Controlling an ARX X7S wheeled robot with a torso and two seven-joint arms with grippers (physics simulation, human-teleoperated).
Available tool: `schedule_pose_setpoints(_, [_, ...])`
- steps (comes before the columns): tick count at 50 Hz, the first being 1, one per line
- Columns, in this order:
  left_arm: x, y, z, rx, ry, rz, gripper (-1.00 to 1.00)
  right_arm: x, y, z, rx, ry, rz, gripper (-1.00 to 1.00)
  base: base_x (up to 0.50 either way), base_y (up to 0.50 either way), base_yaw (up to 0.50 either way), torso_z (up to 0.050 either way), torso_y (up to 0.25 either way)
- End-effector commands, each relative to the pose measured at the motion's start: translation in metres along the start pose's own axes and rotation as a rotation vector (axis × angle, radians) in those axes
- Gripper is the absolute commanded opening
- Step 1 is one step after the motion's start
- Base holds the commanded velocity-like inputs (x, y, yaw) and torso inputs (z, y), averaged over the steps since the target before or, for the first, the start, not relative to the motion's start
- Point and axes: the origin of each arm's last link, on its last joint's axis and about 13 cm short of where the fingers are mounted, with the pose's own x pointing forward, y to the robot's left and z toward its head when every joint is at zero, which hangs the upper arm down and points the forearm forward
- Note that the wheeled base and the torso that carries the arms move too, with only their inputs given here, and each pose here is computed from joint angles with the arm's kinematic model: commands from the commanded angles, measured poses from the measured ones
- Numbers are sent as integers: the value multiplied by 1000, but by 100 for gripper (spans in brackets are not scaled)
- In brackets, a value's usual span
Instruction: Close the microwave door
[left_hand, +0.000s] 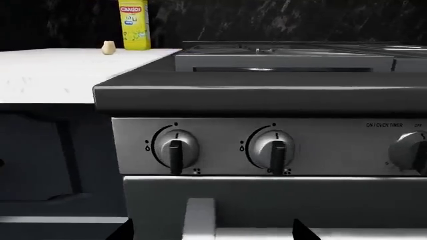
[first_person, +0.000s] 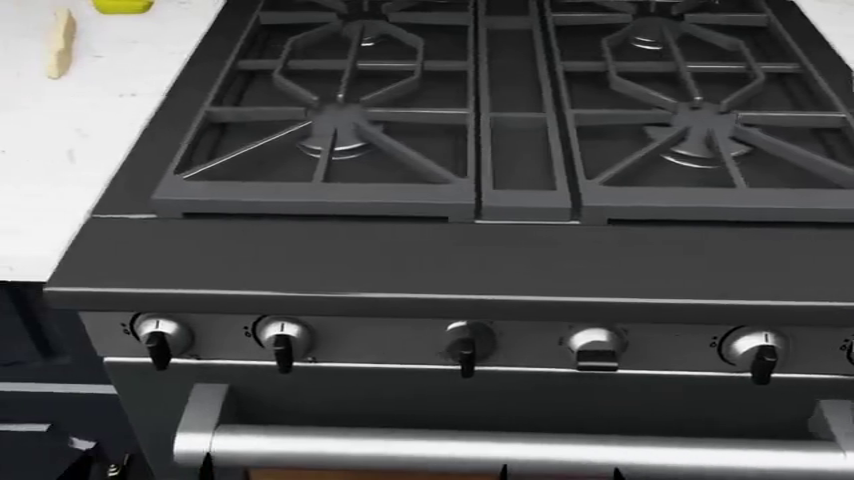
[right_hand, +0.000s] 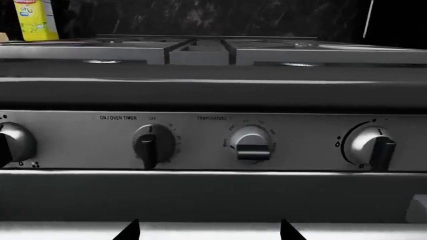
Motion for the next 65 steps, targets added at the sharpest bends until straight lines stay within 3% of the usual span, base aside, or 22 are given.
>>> schedule_pose_setpoints(1, [0,0,0,0,0,0,100,0,0,0,-2,0,0,100,0,500,0,0,0])
schedule_pose_setpoints(65, [0,0,0,-2,-1,2,100,1,0,0,-6,7,-3,100,0,500,0,0,0])
